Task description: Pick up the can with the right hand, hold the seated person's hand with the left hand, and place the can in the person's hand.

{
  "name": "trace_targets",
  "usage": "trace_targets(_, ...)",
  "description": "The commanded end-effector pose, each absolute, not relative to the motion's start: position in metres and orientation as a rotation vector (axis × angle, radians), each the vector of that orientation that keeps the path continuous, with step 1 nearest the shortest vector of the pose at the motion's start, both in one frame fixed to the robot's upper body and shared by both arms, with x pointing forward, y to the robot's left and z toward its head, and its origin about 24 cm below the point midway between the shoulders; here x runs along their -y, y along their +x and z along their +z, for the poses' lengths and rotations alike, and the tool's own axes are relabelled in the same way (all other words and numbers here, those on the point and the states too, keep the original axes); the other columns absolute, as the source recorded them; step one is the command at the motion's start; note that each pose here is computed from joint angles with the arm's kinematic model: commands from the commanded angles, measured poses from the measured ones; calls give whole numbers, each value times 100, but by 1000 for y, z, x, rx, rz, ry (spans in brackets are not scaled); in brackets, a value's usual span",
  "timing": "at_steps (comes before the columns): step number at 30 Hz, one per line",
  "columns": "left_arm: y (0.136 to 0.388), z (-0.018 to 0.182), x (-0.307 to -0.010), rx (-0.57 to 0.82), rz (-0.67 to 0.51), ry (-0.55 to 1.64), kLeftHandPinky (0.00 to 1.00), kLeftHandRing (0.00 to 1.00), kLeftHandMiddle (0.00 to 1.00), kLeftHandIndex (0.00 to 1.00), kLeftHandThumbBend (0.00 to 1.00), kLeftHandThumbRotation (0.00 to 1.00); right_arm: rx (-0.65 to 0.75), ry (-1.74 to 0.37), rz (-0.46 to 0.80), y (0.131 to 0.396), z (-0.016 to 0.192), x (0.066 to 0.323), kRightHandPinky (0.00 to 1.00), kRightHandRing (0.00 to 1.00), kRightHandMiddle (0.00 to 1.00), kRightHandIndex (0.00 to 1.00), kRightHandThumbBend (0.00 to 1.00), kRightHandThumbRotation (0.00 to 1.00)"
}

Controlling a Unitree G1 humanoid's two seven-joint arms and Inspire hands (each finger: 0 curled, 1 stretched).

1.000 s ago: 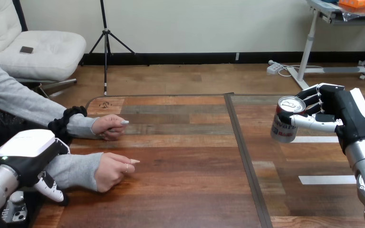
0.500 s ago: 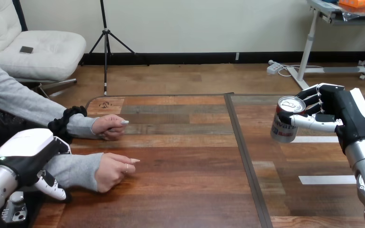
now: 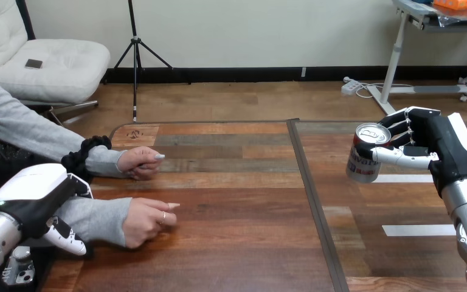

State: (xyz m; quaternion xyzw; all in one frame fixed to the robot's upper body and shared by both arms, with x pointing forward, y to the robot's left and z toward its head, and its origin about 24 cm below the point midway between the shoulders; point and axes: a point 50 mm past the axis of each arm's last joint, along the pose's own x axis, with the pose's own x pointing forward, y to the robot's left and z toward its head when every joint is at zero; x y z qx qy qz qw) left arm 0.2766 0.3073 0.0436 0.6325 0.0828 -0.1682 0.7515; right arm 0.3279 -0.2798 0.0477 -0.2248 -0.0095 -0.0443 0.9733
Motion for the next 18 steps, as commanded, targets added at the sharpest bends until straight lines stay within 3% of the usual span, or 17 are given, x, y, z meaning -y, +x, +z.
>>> trace_targets(1,286,74,-310,-59,-302,1387,18,23,31,48,91,0,216,-436,-104,351,97,273,33,37,41,45,70,0)
trace_targets(18,287,86,-308,-13,-267,1347,18,24,32,48,92,0,214,-449,-103,351,98,273,33,36,41,45,70,0)
